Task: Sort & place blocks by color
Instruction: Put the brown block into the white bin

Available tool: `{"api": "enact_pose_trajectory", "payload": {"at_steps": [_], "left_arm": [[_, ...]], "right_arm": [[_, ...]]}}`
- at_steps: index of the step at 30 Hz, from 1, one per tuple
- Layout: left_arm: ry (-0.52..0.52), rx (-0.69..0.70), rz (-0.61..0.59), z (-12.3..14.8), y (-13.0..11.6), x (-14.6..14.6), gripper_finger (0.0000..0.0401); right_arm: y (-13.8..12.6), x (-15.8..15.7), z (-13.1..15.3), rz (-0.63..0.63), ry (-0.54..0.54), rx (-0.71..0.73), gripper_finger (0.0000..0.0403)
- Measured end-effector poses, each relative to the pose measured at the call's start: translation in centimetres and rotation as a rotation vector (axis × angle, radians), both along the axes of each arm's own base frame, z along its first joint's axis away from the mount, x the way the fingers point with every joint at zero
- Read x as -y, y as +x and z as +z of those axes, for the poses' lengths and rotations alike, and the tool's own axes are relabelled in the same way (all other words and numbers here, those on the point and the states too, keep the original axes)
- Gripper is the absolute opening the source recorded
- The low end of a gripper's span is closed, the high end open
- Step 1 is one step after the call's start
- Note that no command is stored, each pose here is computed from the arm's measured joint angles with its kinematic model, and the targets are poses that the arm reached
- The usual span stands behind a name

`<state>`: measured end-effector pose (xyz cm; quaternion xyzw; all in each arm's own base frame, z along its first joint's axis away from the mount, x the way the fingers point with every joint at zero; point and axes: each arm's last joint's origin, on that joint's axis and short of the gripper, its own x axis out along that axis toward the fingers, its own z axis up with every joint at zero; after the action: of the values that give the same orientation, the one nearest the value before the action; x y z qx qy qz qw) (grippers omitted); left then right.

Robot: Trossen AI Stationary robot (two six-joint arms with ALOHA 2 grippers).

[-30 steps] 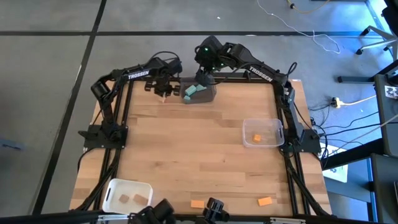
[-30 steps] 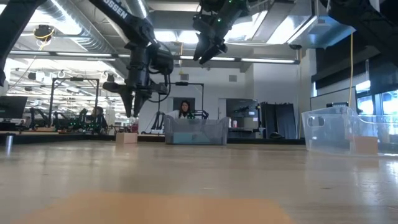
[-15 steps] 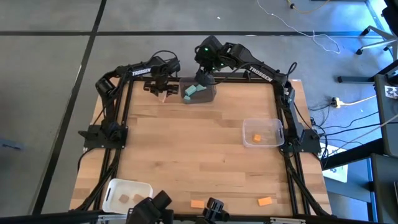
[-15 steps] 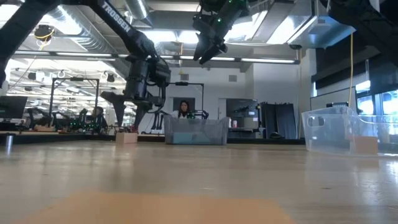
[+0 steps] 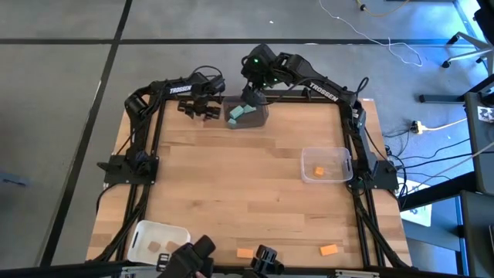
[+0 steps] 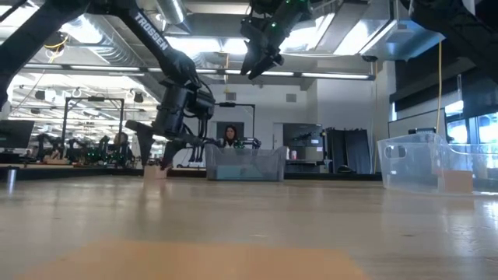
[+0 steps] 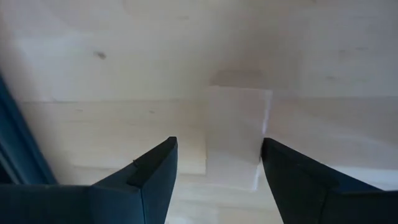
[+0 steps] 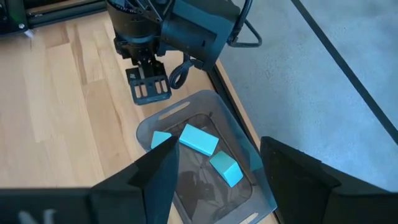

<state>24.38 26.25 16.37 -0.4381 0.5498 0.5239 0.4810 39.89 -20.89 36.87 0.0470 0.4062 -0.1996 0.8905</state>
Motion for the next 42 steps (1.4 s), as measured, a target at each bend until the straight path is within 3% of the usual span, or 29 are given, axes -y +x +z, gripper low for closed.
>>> {"api": "enact_pose_trajectory", "payload": {"at_steps": [7,13,23,27,37,42], "left_arm": [[-0.005,0.004,-0.028,0.0,0.3,0.3,0.0224],[-0.021,0.059,0.033,0.5,0.6,0.1,0.0224],[0.030,-0.006,0.080,0.1,0.0,-0.1,0.0224],[0.006,-0.038,0.088,-0.7,-0.3,-0.2,0.0224],[0.065,-0.057,0.073,-0.8,-0.1,-0.5,0.0224],[0.051,-0.040,0.008,-0.8,-0.1,-0.6,0.0222]], "right_arm": [[0.0,0.0,0.0,0.001,-0.001,-0.001,0.0225],[0.0,0.0,0.0,0.001,-0.001,-0.001,0.0225],[0.0,0.0,0.0,0.000,-0.001,0.002,0.0225],[0.0,0.0,0.0,0.000,-0.001,0.002,0.0225],[0.0,0.0,0.0,0.000,-0.002,0.003,0.0225],[0.0,0.0,0.0,0.001,-0.002,0.003,0.0225]]}}
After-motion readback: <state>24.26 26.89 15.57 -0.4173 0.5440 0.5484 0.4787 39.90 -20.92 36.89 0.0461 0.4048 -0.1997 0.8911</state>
